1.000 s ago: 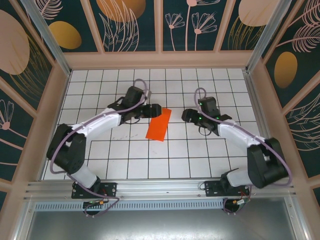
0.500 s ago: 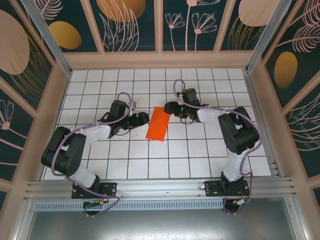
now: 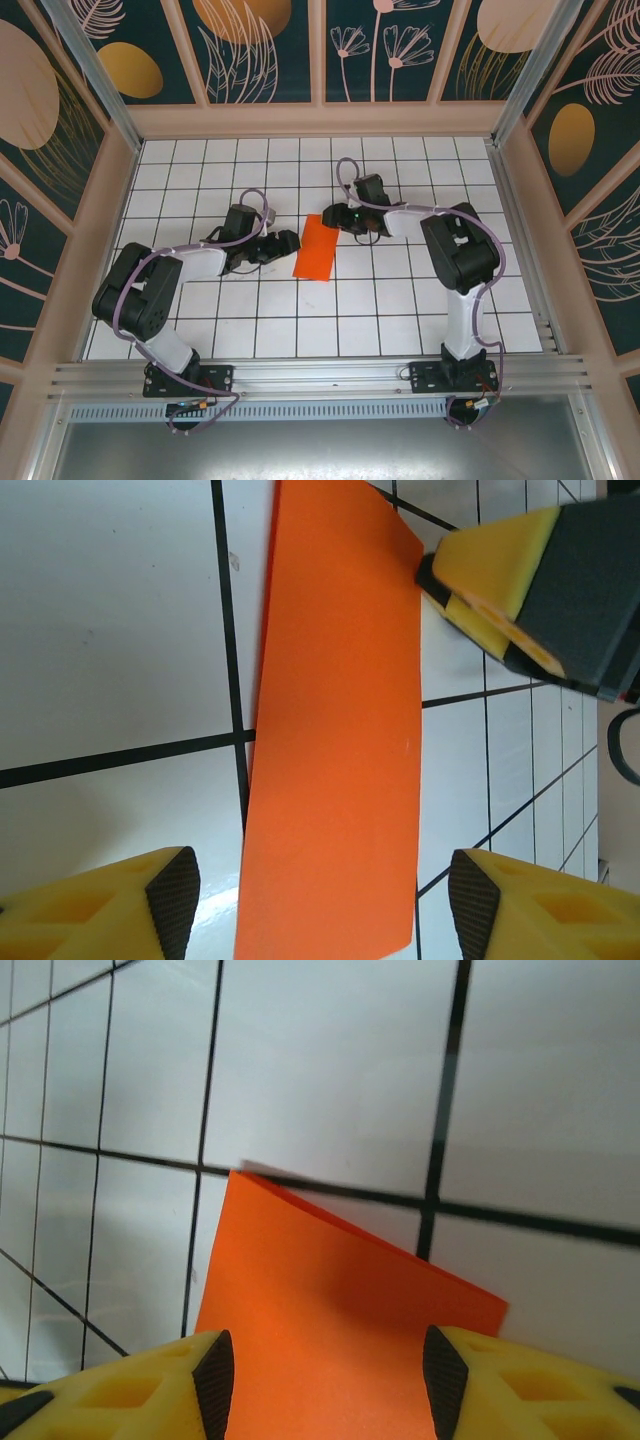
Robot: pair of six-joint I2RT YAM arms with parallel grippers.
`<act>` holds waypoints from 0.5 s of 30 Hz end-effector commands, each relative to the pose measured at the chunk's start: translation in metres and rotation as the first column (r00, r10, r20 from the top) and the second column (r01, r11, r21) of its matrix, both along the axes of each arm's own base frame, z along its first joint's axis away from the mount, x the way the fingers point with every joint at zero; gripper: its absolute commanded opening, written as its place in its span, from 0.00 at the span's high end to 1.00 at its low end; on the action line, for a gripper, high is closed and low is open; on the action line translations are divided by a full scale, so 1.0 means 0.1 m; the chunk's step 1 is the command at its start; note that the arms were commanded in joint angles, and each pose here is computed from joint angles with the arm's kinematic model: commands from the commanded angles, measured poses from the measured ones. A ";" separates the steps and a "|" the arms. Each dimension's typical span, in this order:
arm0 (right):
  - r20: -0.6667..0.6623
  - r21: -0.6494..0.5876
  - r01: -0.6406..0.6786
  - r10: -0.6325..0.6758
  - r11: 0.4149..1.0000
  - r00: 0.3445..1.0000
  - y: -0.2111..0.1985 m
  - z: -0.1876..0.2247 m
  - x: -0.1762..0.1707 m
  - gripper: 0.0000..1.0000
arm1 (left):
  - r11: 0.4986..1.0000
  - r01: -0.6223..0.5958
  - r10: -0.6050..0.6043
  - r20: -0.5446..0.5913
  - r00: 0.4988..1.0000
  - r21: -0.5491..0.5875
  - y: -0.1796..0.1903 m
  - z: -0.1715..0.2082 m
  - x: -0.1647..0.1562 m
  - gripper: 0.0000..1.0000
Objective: Fold a paper plane with a square sheet of paper (fold left side to right side)
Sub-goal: Rotate the paper at the center of the table.
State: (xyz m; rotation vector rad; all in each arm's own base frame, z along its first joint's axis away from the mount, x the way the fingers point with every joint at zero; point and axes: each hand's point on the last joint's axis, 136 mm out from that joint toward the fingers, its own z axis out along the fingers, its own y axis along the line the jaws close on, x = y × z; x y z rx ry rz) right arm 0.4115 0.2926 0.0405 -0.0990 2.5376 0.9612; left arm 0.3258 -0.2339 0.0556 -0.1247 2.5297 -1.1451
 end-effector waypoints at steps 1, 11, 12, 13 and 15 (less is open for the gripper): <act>0.006 -0.050 -0.059 0.060 0.997 0.998 0.05 -0.11 0.03 0.46 | 1.000 0.022 -0.021 0.010 1.000 -0.009 -0.04 0.01 0.01 0.31; -0.021 -0.072 -0.107 0.105 0.992 0.994 0.07 -0.24 0.01 0.49 | 0.994 0.076 -0.077 -0.008 0.997 -0.074 -0.19 0.04 -0.03 0.39; -0.022 -0.075 -0.109 0.107 0.991 0.994 0.07 -0.25 0.00 0.50 | 0.994 0.080 -0.082 -0.032 0.996 -0.069 -0.20 -0.05 -0.05 0.40; -0.024 -0.082 -0.108 0.107 0.991 0.994 0.06 -0.26 0.00 0.51 | 0.994 0.087 -0.090 -0.038 0.995 -0.072 -0.22 -0.07 -0.05 0.41; -0.025 -0.089 -0.108 0.106 0.990 0.994 0.05 -0.27 -0.01 0.52 | 0.992 0.099 -0.102 -0.042 0.994 -0.073 -0.27 -0.09 -0.06 0.43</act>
